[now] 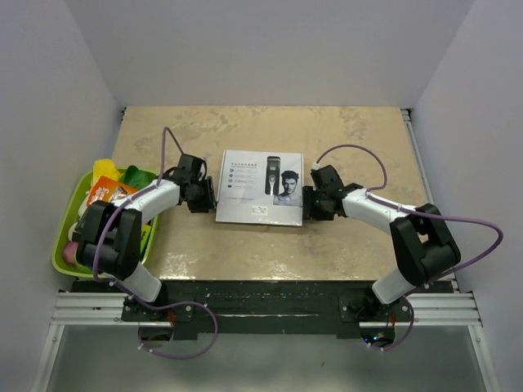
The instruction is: Sort the hair-cutting tools
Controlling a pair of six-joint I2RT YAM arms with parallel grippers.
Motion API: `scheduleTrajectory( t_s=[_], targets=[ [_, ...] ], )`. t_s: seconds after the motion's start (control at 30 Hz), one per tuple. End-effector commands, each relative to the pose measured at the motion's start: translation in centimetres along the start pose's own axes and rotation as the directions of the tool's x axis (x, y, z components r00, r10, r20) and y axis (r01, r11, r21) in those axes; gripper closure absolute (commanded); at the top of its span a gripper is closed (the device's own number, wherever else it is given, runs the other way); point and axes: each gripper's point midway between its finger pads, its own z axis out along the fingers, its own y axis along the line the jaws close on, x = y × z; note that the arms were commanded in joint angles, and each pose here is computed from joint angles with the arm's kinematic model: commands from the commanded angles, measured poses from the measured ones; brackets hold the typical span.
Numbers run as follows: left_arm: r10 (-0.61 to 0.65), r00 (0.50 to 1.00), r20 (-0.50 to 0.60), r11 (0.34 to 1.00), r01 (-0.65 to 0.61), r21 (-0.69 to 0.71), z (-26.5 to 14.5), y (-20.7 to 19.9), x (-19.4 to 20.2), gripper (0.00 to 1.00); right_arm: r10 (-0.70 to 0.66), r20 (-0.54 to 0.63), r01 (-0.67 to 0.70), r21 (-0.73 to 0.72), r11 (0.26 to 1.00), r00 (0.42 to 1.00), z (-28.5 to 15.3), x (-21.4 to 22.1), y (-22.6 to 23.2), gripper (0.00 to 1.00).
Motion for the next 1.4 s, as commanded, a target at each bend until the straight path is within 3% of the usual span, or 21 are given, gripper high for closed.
scheduleTrajectory(
  t_s=[0.0,0.5,0.73,0.97,1.37],
  targets=[
    [0.037,0.999,-0.013,0.997,-0.036,0.068,-0.6,-2.4,0.6,0.57,-0.005,0.072,0.009,-0.058,0.998,0.997,-1.1,-1.3,2.1,0.46],
    [0.057,0.998,0.029,0.998,-0.057,-0.012,-2.2,-1.4,-0.7,0.57,-0.031,0.132,0.027,0.037,0.999,0.991,-2.5,-2.5,0.4,0.45],
    [0.081,0.992,0.100,0.996,-0.077,-0.048,-5.1,-1.3,-2.2,0.57,-0.053,0.195,0.042,0.061,0.997,0.979,-5.2,-4.0,0.2,0.45],
    [0.086,0.986,0.140,0.996,-0.086,-0.004,-7.0,-2.4,-3.0,0.57,-0.080,0.203,0.074,0.035,0.997,0.976,-7.0,-4.0,1.1,0.46],
    [0.076,0.993,0.085,0.993,-0.083,0.083,-5.2,-3.7,-1.3,0.57,-0.077,0.162,0.090,-0.071,0.993,0.984,-5.8,-1.8,4.0,0.46]
  ],
)
